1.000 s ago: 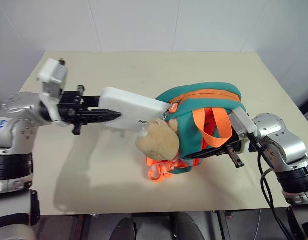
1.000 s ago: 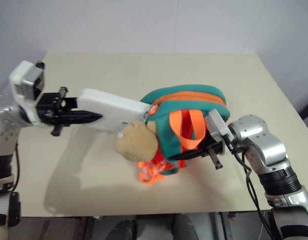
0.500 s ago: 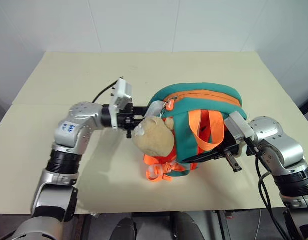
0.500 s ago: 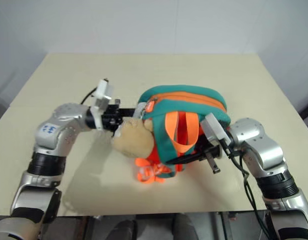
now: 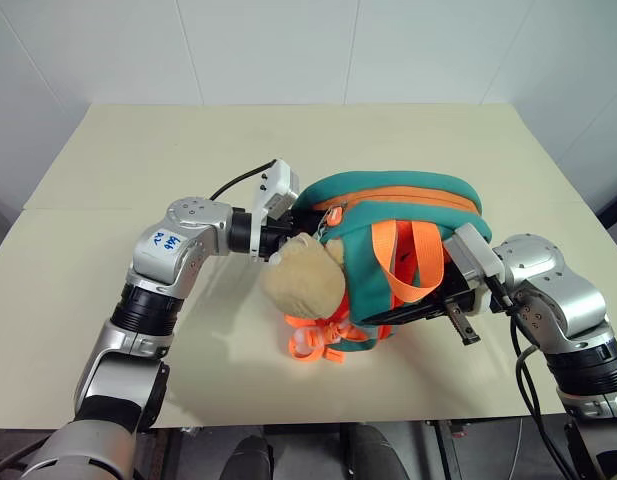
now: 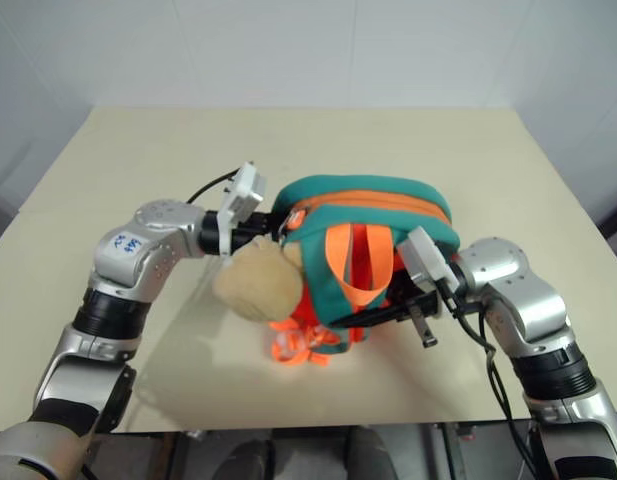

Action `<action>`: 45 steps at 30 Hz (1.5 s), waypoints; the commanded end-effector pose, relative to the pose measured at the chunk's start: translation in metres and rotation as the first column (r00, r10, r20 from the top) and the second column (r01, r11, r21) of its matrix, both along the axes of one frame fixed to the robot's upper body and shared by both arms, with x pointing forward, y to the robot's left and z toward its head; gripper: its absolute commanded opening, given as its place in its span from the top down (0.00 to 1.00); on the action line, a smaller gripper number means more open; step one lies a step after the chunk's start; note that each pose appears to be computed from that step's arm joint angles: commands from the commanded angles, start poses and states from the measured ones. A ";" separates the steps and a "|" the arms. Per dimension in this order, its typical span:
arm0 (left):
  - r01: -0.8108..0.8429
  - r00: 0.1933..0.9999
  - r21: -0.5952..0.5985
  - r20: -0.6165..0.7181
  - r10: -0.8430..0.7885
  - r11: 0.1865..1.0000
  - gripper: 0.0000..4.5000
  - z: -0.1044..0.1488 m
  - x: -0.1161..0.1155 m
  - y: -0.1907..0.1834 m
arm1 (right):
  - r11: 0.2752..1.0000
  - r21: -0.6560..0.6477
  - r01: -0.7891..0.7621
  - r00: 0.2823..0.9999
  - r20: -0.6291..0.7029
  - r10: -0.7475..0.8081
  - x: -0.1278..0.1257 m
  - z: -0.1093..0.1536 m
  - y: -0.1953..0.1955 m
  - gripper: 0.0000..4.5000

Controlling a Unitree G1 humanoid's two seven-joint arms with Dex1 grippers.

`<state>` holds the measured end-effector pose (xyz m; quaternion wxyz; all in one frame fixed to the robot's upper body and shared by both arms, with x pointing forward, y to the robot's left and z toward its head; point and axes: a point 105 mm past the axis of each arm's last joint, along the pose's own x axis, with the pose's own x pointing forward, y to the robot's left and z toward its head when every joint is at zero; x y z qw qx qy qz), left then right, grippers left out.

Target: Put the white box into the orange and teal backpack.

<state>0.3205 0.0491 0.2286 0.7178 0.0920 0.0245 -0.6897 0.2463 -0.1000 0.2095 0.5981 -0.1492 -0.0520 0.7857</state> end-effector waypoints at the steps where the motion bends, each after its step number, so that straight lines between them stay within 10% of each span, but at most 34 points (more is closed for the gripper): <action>1: 0.019 0.992 -0.060 0.127 -0.011 0.998 0.00 0.033 -0.008 0.003 | 1.000 0.013 -0.004 0.999 0.049 0.003 -0.002 0.008 0.000 0.88; 26: -0.035 0.995 -0.068 0.095 0.041 0.997 0.00 0.043 -0.027 0.083 | 1.000 -0.008 0.028 0.999 0.047 -0.027 -0.002 0.004 -0.001 0.88; 45: -0.094 0.991 -0.170 0.076 0.108 0.981 0.00 0.077 -0.116 0.078 | 0.996 -0.008 0.088 0.995 0.049 -0.088 0.015 0.004 -0.002 0.88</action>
